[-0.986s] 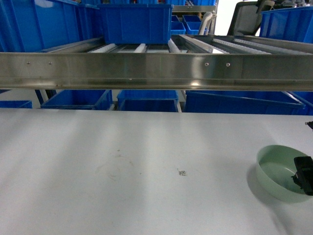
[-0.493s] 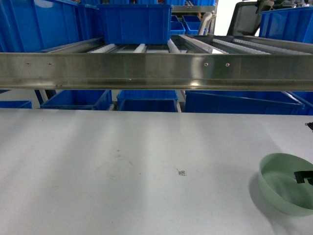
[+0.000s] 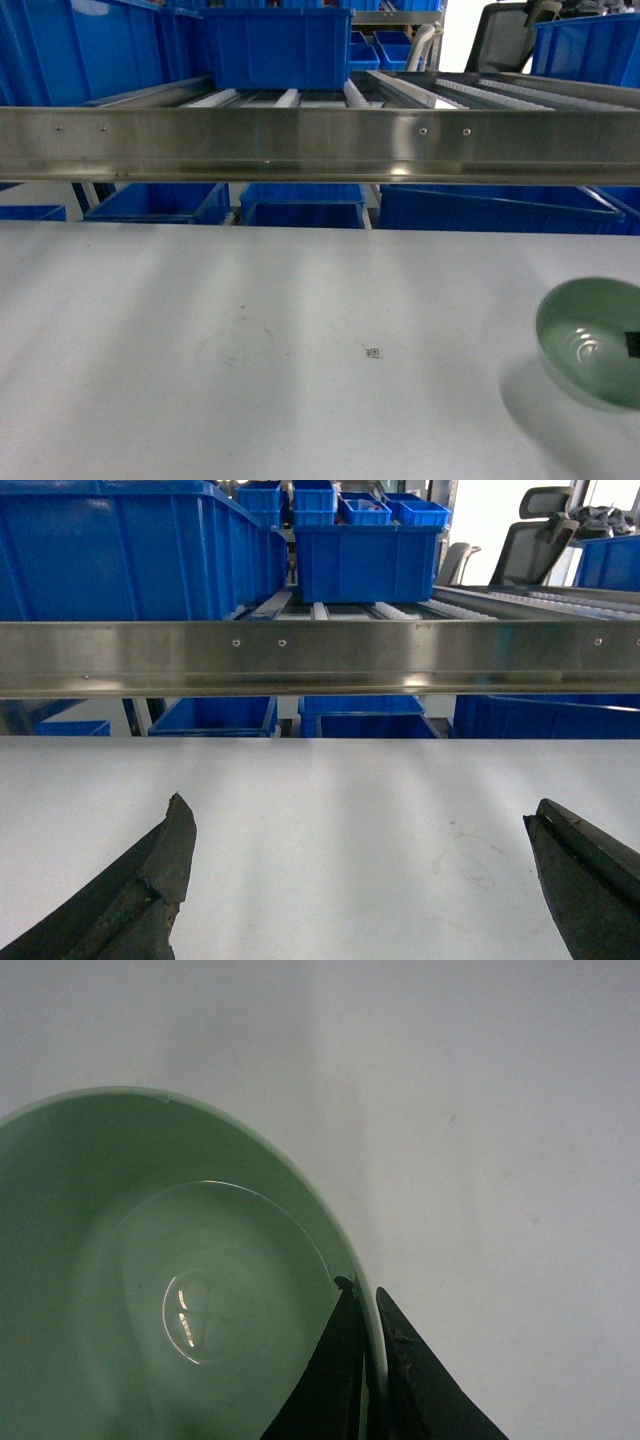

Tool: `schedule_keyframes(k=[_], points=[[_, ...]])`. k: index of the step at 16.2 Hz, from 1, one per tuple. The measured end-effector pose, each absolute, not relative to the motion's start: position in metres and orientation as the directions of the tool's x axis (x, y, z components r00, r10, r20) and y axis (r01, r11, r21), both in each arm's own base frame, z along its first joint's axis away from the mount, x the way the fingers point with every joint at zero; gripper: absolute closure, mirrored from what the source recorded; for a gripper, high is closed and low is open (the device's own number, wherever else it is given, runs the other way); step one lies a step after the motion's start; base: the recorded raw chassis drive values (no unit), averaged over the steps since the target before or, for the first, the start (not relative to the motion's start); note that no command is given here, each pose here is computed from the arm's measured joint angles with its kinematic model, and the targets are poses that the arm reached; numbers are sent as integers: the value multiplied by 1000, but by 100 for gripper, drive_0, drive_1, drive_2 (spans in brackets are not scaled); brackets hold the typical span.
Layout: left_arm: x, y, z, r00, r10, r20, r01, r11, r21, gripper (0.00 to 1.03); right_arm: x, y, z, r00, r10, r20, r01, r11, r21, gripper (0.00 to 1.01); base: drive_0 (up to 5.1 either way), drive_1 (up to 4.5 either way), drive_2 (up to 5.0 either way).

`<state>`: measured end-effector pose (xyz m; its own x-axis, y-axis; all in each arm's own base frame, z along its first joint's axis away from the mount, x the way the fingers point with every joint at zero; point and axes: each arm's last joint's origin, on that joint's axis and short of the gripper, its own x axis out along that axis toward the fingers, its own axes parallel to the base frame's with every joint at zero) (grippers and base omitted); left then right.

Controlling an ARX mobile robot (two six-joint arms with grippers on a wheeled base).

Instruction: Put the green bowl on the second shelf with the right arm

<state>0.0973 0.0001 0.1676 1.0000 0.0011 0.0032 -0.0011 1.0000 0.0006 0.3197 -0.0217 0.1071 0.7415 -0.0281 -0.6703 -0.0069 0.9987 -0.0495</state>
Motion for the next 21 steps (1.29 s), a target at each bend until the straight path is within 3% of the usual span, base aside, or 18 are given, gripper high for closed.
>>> schedule_keyframes(k=[3,12,14,18,21], points=[[97,0,168,1000,1,3,-1,1000,1,5,300,-16,157,848,2,-530,-33,998,-49,99,0,0,0],[97,0,168,1000,1,3,-1,1000,1,5,224,-18,262,967,47,-250,-49,999,-3,99,0,0,0],[97,0,168,1000,1,3,-1,1000,1,5,205,-16,264,973,62,-221,-67,998,-14,99,0,0,0],[97,0,168,1000,1,4,-1,1000,1,5,206,-16,260,970,63,-237,-68,998,-14,99,0,0,0],[97,0,168,1000,-1,3,1,1000,1,5,206,-16,260,970,63,-236,-68,998,-14,99,-483,249,249]])
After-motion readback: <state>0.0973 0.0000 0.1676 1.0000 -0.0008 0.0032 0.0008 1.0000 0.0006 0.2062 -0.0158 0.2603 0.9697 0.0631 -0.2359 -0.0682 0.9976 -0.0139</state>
